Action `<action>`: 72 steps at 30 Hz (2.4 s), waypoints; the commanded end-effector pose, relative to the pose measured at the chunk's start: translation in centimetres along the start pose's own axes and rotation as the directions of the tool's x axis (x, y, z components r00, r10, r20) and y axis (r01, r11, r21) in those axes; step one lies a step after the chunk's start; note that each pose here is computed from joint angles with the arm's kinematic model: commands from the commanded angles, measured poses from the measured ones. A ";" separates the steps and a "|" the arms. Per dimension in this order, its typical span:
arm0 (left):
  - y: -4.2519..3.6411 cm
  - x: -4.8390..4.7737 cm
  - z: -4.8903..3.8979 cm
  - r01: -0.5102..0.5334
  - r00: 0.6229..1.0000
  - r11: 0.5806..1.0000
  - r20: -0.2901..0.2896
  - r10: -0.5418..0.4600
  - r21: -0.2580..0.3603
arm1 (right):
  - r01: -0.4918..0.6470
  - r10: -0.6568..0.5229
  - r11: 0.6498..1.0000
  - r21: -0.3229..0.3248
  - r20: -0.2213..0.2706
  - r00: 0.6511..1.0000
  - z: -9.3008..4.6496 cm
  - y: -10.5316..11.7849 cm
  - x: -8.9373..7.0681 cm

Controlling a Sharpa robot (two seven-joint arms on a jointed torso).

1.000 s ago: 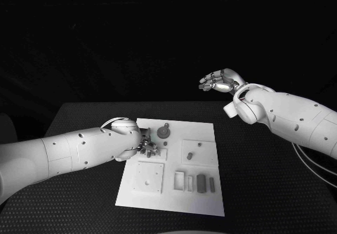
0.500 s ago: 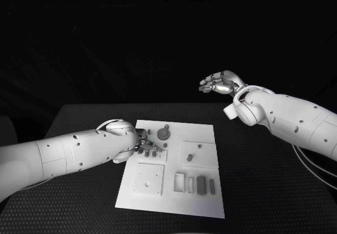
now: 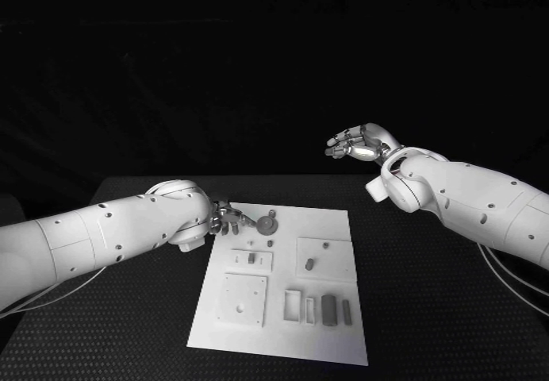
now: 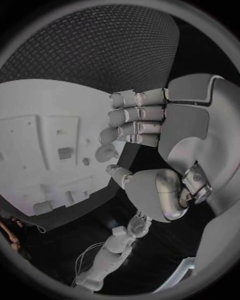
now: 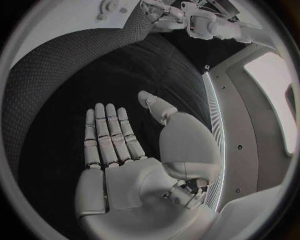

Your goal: Assemble the parts on the task board

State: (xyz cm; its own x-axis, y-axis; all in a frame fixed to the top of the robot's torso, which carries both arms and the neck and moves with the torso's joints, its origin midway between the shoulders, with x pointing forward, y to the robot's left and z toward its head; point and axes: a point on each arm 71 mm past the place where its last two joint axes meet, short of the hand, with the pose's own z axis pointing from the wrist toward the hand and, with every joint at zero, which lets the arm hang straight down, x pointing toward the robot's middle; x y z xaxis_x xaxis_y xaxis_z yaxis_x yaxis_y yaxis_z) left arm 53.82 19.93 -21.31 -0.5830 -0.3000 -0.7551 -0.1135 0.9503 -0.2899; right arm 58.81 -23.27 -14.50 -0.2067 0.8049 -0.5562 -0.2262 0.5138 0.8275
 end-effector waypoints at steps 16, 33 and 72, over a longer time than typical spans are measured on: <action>-0.51 -4.19 2.21 0.010 0.990 1.000 0.138 -0.013 0.016 | -0.004 0.004 1.000 -0.009 -0.013 1.000 -0.1 0.1 0.1; -0.57 -2.76 4.05 -0.013 0.997 1.000 0.077 0.015 -0.016 | -0.004 0.004 1.000 -0.011 -0.013 1.000 -0.2 0.1 0.0; -0.34 -1.01 5.05 0.023 0.999 1.000 -0.039 -0.023 -0.004 | -0.006 0.005 1.000 -0.013 -0.017 1.000 -0.1 0.3 0.2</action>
State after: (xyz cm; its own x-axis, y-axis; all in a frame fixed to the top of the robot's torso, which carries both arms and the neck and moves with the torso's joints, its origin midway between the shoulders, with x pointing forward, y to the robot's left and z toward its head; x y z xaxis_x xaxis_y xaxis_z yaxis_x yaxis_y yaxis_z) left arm 58.62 19.81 -23.27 -0.5900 -0.3037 -0.7481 -0.1341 0.9506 -0.2801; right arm 58.60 -23.14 -14.46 -0.2139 0.8043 -0.5544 -0.2294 0.5103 0.8288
